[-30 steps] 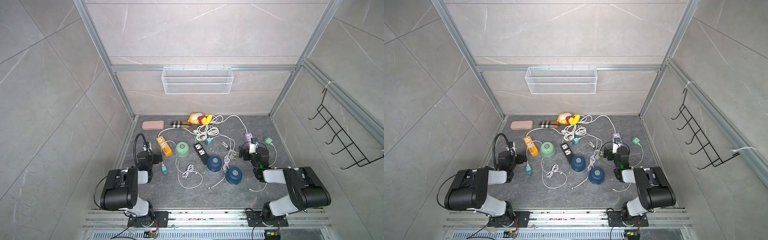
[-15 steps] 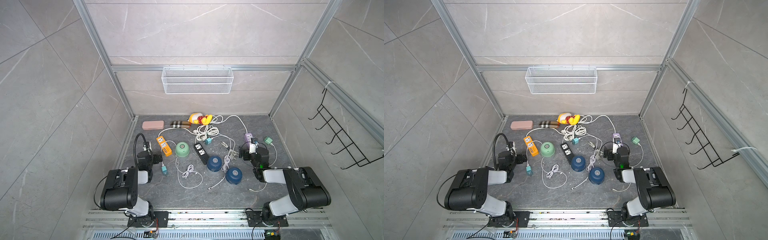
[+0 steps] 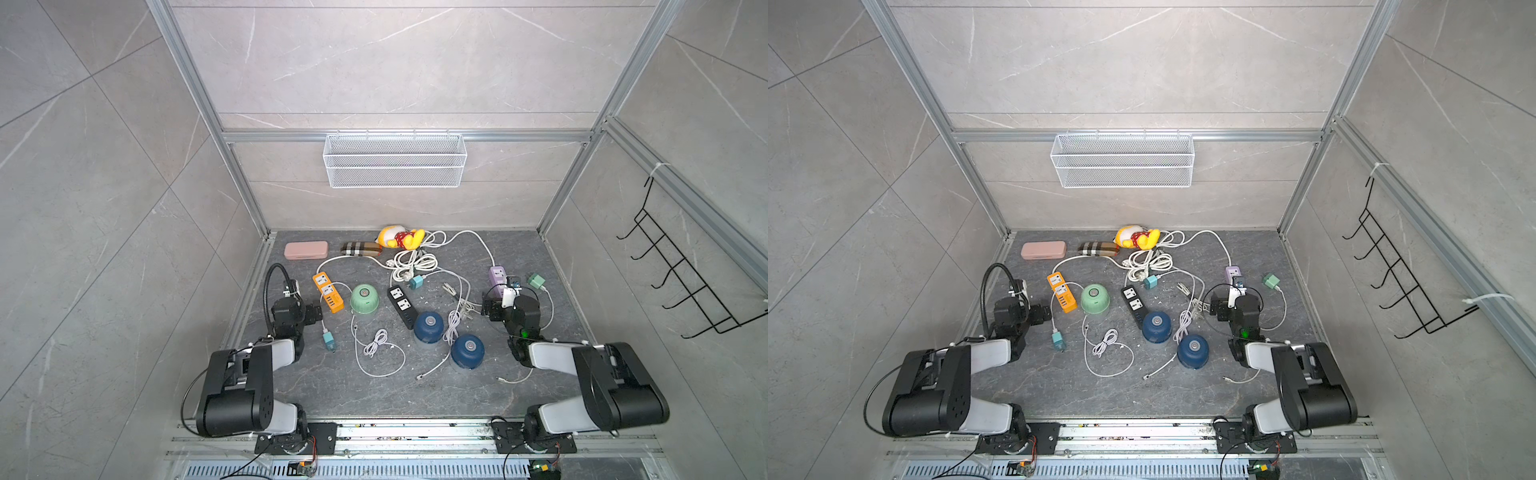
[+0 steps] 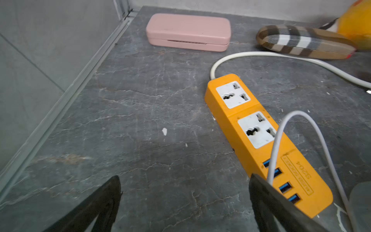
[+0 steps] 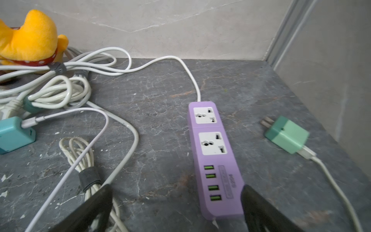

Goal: Charge the cordless meat grinders
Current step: Move the charging cable to the center of the board.

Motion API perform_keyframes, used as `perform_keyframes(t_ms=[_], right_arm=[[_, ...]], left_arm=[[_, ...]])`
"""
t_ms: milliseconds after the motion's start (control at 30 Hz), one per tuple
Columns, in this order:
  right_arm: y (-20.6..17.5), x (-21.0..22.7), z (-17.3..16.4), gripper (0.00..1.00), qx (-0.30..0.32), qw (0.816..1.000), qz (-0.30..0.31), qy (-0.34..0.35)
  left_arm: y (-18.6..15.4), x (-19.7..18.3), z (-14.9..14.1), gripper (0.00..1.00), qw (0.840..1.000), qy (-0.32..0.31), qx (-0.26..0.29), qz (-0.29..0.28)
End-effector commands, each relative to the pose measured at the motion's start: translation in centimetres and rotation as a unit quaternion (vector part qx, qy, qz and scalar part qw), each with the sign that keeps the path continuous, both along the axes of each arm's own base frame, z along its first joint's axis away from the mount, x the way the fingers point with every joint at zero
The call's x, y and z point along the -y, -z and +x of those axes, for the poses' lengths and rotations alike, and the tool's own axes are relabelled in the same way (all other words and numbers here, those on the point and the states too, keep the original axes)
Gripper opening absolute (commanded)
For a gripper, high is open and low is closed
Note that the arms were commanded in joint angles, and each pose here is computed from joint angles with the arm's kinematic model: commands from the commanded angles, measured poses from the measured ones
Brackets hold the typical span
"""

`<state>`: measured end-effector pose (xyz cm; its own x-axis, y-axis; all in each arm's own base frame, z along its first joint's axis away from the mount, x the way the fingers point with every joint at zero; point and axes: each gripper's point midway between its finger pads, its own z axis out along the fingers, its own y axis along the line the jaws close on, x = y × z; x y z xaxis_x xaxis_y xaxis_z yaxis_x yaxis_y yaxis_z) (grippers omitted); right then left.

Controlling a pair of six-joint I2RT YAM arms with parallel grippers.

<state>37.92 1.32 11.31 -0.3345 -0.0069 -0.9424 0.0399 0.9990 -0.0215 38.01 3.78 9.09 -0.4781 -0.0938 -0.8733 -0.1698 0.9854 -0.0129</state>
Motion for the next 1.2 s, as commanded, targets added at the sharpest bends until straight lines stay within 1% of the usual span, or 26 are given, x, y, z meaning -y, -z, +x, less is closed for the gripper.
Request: perform_keyframes(t_ms=[0,67,100,133,167,233,267,333,367,400,433,467,500,533,633,733,833,933,1033,1167], right_arm=[[-2.9,2.2,-1.3,0.99,0.009,0.997,0.019,0.07],[-3.7,3.7,-2.8,0.99,-0.022,0.99,0.049,0.131],[-4.4,4.9,-3.7,0.99,-0.037,0.981,0.068,0.178],[-4.4,6.3,-5.3,0.99,-0.066,0.966,0.085,0.236],[-4.3,6.9,-6.6,0.99,-0.092,0.955,0.094,0.267],[-4.5,5.6,-7.5,0.98,-0.13,0.957,0.111,0.233],[-4.6,5.0,-8.0,0.95,-0.14,0.957,0.127,0.222],[-4.6,2.8,-8.8,0.84,-0.168,0.957,0.166,0.169],[-4.5,1.3,-9.2,0.8,-0.188,0.957,0.18,0.131],[-4.5,-0.3,-9.6,0.78,-0.211,0.954,0.195,0.088],[-4.4,-1.6,-9.9,0.79,-0.228,0.949,0.211,0.058],[-4.3,-3.1,-10.5,0.84,-0.247,0.942,0.227,0.022],[-4.4,-4.2,-10.9,0.87,-0.257,0.937,0.238,-0.005],[-4.8,-5.3,-11.5,0.87,-0.262,0.933,0.246,-0.031],[-6.1,-6.9,-13.3,0.86,-0.264,0.932,0.238,-0.066],[-6.9,-6.7,-14.7,0.85,-0.28,0.933,0.217,-0.061],[-6.0,-6.3,-15.7,0.83,-0.329,0.921,0.206,-0.04],[-4.9,-6.5,-16.7,0.84,-0.35,0.909,0.224,-0.022],[-3.4,-6.5,-17.9,0.84,-0.36,0.901,0.242,-0.008],[-2.1,-6.0,-19.7,0.8,-0.37,0.894,0.251,0.011]], left_arm=[[-4.1,-1.3,0.0,1.0,0.998,-0.065,0.001,0.001],[-6.0,-1.5,-1.0,1.0,0.994,-0.101,0.01,-0.031],[-7.0,-1.5,-1.6,1.0,0.991,-0.12,0.015,-0.06],[-7.7,-1.6,-2.3,1.0,0.987,-0.138,0.015,-0.084],[-8.2,-1.6,-3.0,1.0,0.983,-0.152,0.016,-0.106],[-8.7,-1.2,-4.8,1.0,0.969,-0.179,0.013,-0.171],[-9.0,-0.3,-5.4,1.0,0.966,-0.168,0.006,-0.198],[-9.4,2.8,-6.2,1.0,0.962,-0.103,-0.018,-0.254],[-9.4,4.3,-6.8,0.99,0.955,-0.078,-0.037,-0.283],[-9.5,5.9,-7.5,0.95,0.949,-0.048,-0.054,-0.306],[-9.5,7.2,-8.2,0.9,0.946,-0.024,-0.068,-0.317],[-9.5,8.7,-9.0,0.86,0.942,-0.001,-0.085,-0.324],[-9.5,10.2,-9.9,0.84,0.94,0.021,-0.099,-0.327],[-9.5,11.9,-10.7,0.83,0.938,0.05,-0.111,-0.324],[-9.0,16.1,-13.3,0.79,0.938,0.115,-0.148,-0.291],[-7.9,19.1,-15.5,0.77,0.936,0.152,-0.186,-0.256],[-6.9,22.6,-17.0,0.74,0.93,0.189,-0.216,-0.231],[-6.5,26.4,-18.0,0.73,0.927,0.234,-0.221,-0.193],[-5.9,30.9,-19.3,0.7,0.913,0.292,-0.228,-0.174],[-5.4,36.7,-21.9,0.68,0.876,0.384,-0.224,-0.186]])
